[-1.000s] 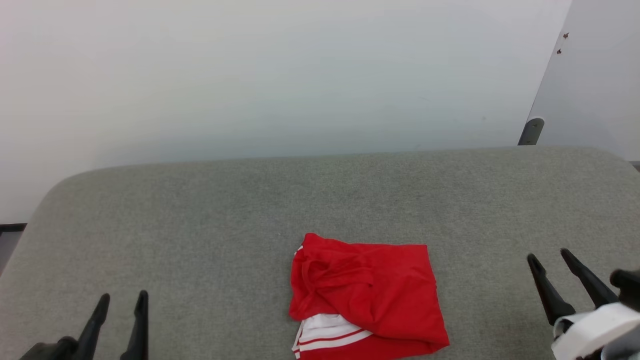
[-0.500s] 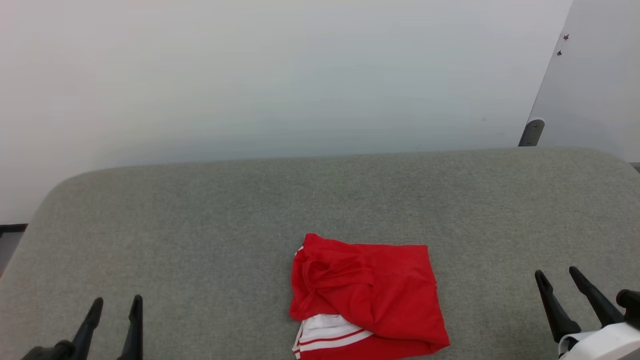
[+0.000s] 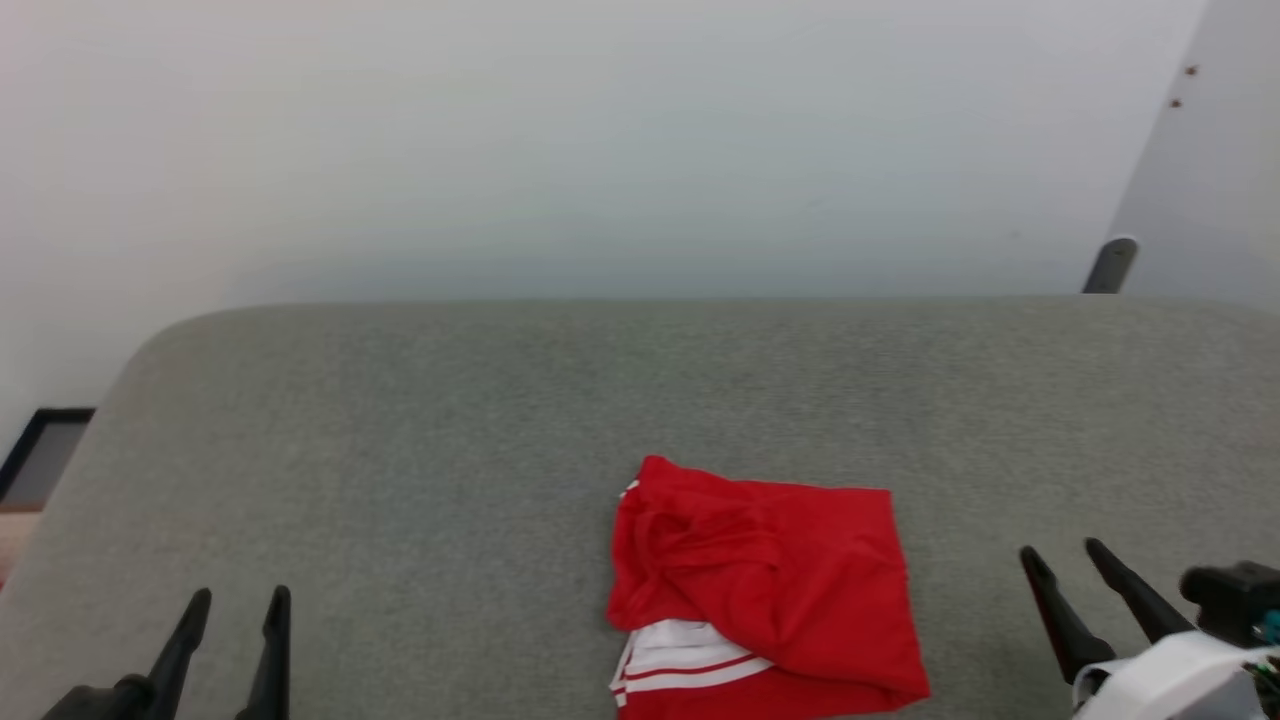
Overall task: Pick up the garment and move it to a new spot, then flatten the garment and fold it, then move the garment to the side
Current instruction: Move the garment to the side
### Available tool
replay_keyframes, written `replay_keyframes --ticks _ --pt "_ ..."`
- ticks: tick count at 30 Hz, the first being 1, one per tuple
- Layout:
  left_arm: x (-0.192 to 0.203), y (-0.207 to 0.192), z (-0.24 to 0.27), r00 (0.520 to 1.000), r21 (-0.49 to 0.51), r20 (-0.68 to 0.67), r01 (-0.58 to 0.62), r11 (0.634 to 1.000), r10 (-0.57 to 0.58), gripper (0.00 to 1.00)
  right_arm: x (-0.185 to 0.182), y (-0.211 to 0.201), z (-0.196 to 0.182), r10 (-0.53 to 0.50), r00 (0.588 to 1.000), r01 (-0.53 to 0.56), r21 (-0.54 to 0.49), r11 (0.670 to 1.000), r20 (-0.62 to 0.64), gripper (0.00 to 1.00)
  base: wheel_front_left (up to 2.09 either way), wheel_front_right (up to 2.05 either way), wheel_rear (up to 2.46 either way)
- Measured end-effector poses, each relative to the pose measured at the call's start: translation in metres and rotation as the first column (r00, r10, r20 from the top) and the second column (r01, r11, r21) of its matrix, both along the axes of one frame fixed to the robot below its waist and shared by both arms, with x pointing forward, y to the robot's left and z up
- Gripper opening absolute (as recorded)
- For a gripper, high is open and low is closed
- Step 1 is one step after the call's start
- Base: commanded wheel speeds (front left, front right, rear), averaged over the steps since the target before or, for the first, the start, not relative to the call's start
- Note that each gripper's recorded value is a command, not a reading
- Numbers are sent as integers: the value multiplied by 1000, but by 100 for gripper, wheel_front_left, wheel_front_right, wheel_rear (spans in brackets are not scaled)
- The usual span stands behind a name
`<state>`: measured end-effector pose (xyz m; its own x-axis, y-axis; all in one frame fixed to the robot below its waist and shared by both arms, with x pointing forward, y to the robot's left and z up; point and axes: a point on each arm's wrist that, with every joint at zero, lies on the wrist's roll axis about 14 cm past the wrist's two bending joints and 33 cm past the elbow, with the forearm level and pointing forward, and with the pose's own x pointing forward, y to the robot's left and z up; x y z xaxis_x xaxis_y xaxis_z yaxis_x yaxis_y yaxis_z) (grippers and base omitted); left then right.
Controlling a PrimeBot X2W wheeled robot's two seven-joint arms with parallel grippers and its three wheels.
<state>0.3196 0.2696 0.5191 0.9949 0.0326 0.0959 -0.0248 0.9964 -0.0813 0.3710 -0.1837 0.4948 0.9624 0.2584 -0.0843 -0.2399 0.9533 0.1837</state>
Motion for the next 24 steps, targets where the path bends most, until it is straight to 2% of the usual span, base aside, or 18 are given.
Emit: replay_keyframes --ticks 8,18,24 --pt "-16 14 -9 998 -12 -26 -50 999 49 100 17 44 -17 134 980 -137 -8 991 -146 100 0 0 0" --pt "-21 18 -24 994 -44 -74 -86 995 83 100 32 63 -59 198 899 -234 -47 971 -390 100 0 0 0" --pt "-11 15 -30 992 -59 -96 -90 994 84 100 41 72 -87 204 824 -263 -37 964 -529 100 0 0 0"
